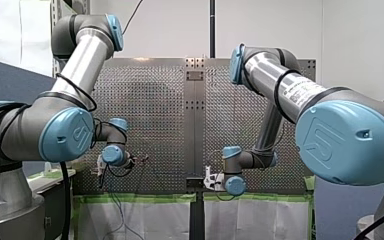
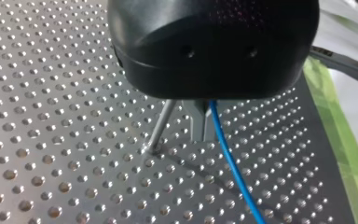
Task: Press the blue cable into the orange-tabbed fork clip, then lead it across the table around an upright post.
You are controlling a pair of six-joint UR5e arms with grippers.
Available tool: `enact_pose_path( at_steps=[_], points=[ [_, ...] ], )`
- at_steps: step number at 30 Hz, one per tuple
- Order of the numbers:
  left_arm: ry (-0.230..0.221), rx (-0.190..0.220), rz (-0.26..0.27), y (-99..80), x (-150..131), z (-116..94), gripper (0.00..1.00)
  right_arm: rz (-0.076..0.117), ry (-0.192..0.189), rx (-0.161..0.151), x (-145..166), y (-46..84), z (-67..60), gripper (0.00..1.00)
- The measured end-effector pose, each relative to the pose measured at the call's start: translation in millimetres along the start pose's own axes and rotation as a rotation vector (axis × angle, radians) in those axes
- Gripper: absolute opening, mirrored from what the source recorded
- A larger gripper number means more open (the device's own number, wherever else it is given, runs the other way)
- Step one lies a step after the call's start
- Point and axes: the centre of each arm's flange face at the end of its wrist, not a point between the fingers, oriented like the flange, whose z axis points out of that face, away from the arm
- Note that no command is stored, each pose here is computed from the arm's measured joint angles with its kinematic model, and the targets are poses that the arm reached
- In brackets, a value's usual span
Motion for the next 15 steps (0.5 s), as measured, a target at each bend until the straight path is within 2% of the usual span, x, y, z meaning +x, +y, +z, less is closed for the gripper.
enact_pose_path(
  at_steps=[15],
  points=[
    [0.044, 0.007, 0.022, -4.6, 34, -21, 0.0, -0.002, -0.002, 0.008, -1, -6.5, -2.4, 0.0]
  ],
)
